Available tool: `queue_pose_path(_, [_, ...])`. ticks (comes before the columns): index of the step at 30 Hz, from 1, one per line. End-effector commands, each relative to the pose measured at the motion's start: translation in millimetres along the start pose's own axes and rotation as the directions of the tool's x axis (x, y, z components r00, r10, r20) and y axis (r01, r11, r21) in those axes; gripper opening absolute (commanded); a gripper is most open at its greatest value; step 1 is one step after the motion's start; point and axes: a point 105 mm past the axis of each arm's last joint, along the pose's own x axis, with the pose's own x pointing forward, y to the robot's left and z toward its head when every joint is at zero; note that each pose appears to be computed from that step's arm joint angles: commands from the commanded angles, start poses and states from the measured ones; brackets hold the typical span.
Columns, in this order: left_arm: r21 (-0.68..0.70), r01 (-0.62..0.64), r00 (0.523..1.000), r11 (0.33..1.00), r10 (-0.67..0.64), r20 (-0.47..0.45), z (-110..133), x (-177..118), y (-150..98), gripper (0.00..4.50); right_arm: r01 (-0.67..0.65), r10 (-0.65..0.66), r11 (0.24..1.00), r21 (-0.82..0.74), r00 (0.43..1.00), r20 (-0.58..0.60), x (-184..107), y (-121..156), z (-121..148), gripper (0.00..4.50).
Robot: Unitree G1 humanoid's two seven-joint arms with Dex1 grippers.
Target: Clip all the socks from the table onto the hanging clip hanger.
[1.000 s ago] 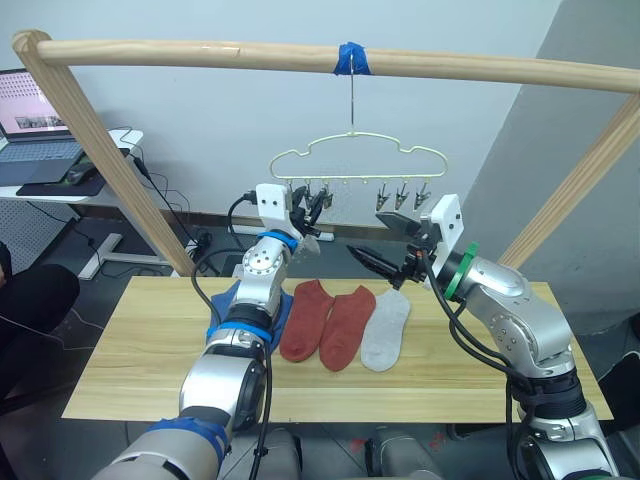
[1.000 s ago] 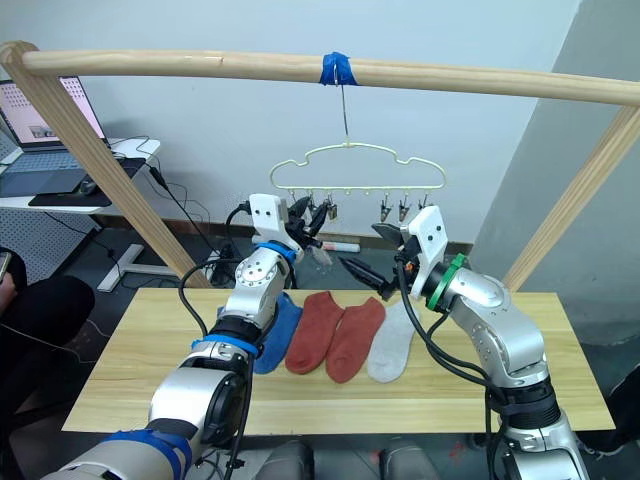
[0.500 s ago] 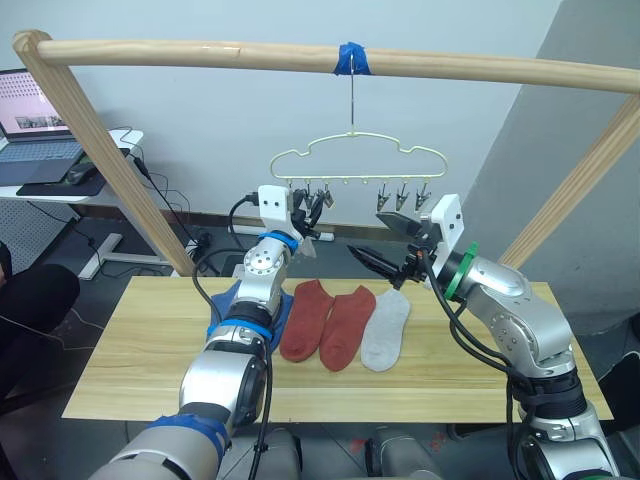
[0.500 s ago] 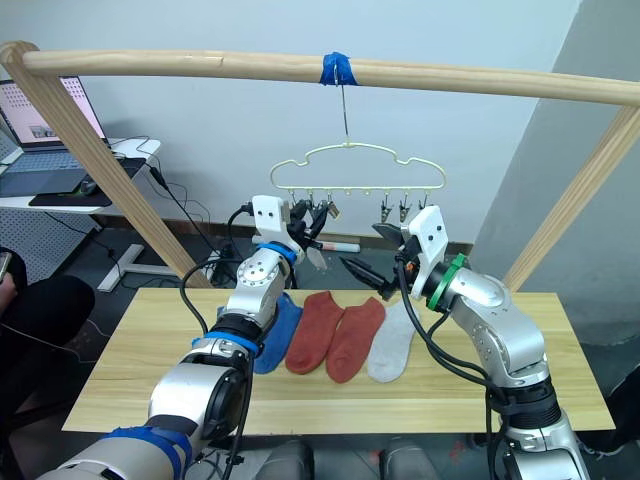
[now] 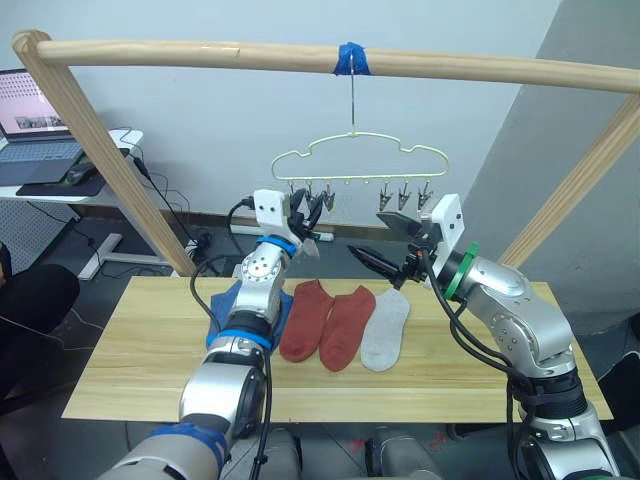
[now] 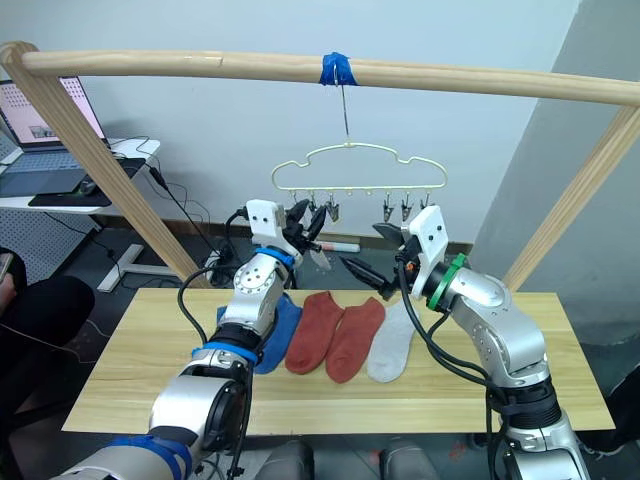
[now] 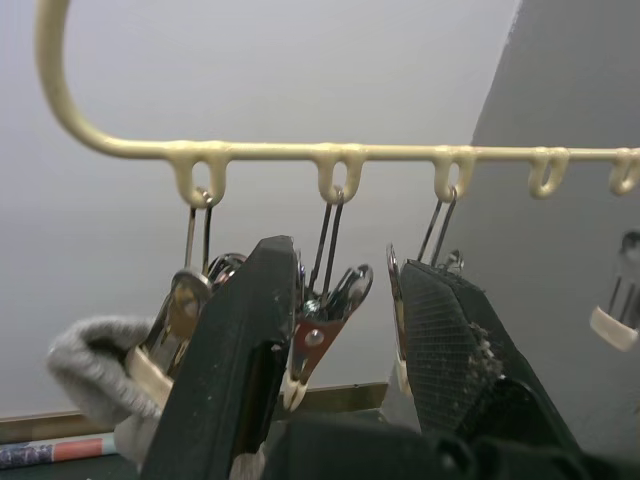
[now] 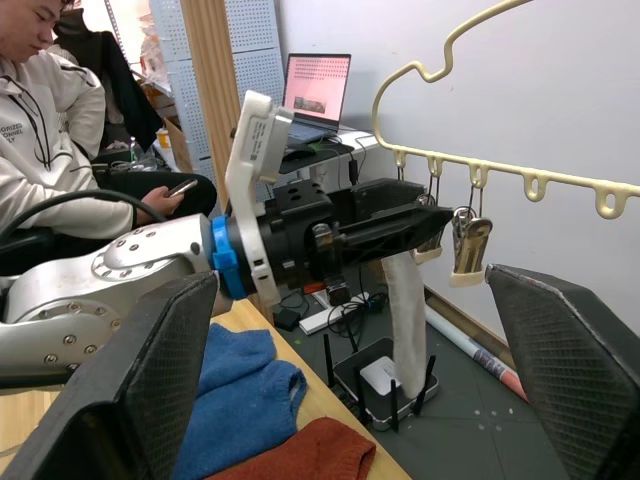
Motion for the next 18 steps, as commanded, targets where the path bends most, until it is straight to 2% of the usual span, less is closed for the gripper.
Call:
queue_pose_path(1, [0.015,0.003,0.998,1.000,-0.004,0.061,17,2,-1,1.93,0.001,0.001,0.999,-0.039,0.999,0.050,-2,1,15,4.50])
queue_pose_path(6, [0.020,0.004,1.000,1.000,-0.004,0.011,3,-2,-1,1.93,0.000,0.002,0.999,-0.039,0.999,0.049,-1,1,15,4.50])
queue_pose_path(18, [0.014,0.000,1.000,1.000,0.000,-0.020,-1,4,2,1.93,0.007,-0.005,0.999,-0.043,0.999,0.049,-2,0,16,4.50])
